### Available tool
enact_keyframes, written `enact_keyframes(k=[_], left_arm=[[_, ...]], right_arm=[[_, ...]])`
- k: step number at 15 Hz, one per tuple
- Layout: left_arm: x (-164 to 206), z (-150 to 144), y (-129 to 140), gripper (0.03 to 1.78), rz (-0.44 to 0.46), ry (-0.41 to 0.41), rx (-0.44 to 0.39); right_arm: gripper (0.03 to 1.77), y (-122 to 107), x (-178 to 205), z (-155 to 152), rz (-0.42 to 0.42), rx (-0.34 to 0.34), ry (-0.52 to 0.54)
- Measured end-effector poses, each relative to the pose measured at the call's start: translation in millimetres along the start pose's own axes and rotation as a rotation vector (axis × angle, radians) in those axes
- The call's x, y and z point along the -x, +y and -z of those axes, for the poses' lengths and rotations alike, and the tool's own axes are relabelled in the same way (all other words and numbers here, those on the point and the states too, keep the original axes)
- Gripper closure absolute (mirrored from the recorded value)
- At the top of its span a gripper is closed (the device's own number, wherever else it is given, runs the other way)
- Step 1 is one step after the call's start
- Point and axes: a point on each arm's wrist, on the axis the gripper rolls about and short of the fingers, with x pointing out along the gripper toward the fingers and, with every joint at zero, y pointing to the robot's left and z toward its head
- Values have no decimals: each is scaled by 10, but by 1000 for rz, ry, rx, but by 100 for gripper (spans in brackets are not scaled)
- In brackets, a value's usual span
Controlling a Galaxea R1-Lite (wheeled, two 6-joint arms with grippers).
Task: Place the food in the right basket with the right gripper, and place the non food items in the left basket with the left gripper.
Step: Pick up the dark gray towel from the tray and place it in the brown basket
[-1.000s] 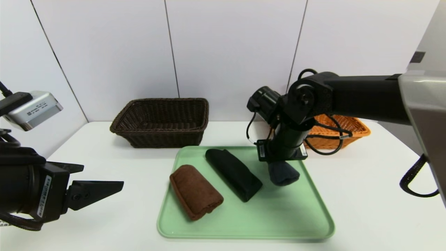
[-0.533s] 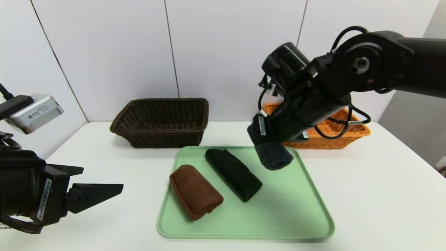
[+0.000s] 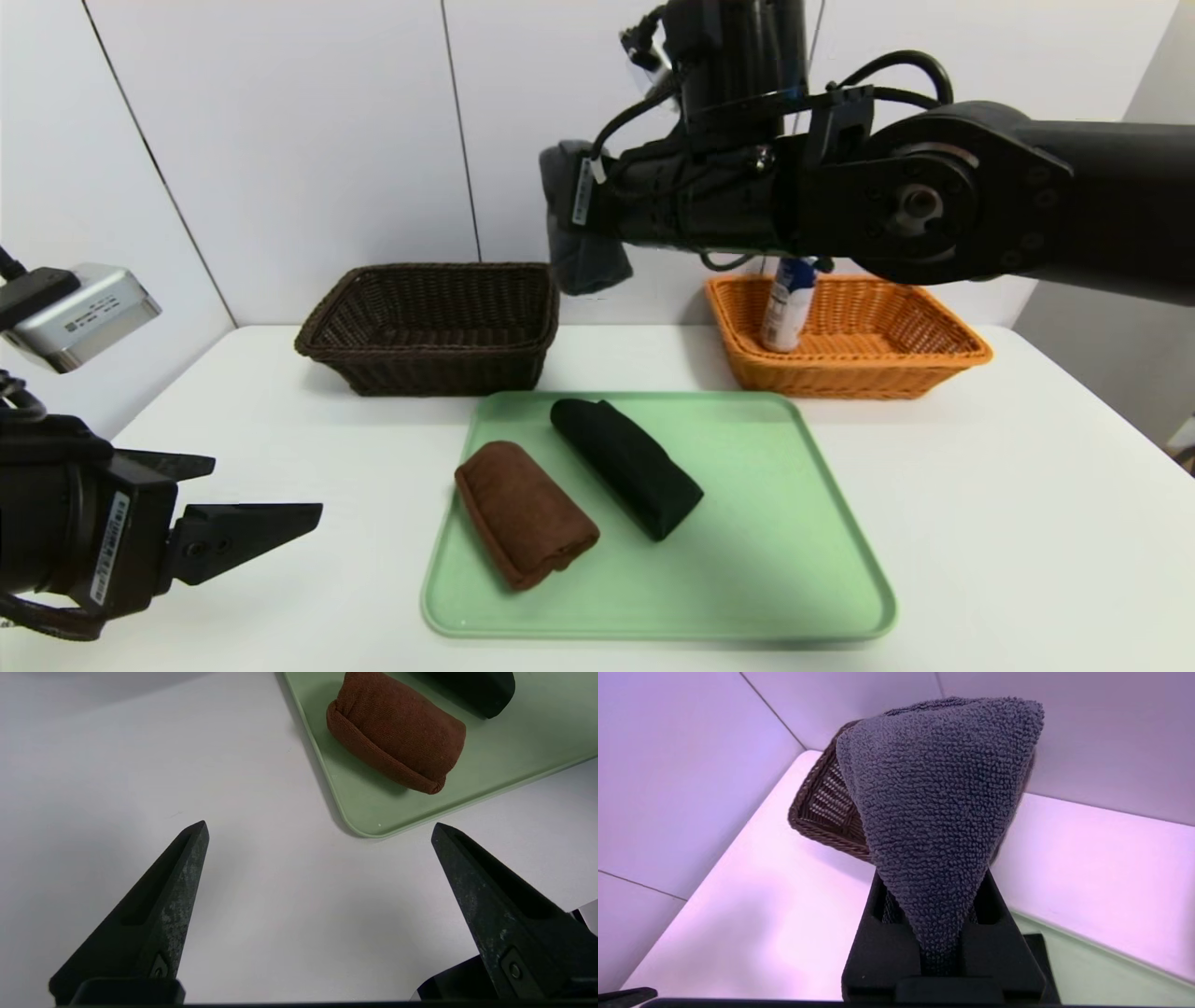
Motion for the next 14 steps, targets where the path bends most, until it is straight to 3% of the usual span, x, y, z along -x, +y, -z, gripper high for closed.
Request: enact_keyframes(k=[8,14], left_arm=[[-10,-57,9,12,-63,-61,5],[-31,31,20,12,-69,-36,2]], right_arm=[[158,78,-541,231,-91,11,-202],[158,-29,-1125,735,-119,137,-346]])
